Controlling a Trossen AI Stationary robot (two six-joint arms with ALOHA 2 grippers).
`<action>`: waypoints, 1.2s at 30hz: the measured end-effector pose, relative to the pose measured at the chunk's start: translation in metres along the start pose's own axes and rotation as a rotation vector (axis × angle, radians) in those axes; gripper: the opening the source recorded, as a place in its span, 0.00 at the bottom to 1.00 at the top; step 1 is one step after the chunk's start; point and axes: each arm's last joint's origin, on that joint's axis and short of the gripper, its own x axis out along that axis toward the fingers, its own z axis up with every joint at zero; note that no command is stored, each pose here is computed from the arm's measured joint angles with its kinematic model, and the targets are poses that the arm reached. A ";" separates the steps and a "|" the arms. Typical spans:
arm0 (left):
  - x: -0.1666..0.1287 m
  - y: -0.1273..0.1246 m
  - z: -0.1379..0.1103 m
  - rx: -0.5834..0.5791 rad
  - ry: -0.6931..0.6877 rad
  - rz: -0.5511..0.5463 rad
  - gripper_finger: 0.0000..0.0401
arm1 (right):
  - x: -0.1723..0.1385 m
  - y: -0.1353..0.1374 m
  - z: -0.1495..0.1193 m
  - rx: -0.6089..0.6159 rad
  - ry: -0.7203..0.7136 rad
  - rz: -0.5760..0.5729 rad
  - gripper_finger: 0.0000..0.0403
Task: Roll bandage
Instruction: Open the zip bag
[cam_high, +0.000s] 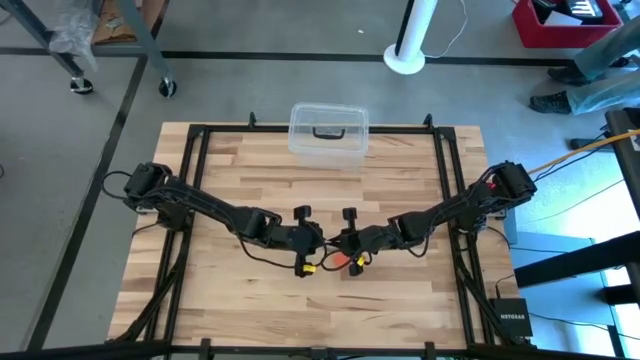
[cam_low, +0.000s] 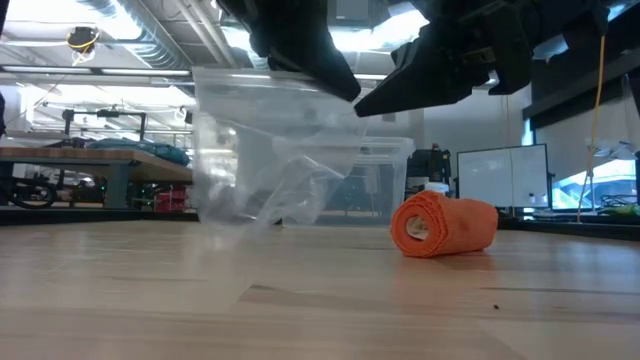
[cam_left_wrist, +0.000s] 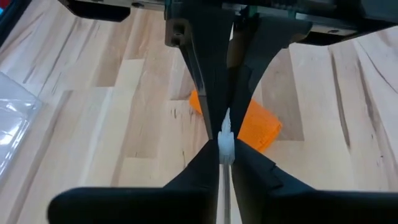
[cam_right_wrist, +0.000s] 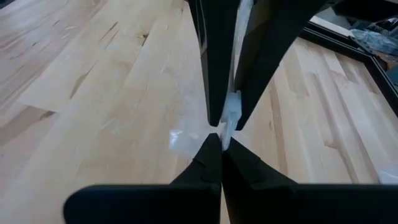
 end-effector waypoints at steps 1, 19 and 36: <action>0.000 0.000 0.000 -0.004 0.000 0.000 0.07 | 0.000 0.000 0.000 0.000 0.000 0.000 0.00; 0.000 0.001 0.001 -0.021 -0.003 0.003 0.19 | 0.000 0.000 -0.001 -0.002 0.006 0.001 0.00; -0.003 -0.001 -0.005 0.025 0.049 0.039 0.08 | 0.000 0.000 0.000 -0.001 0.004 -0.001 0.00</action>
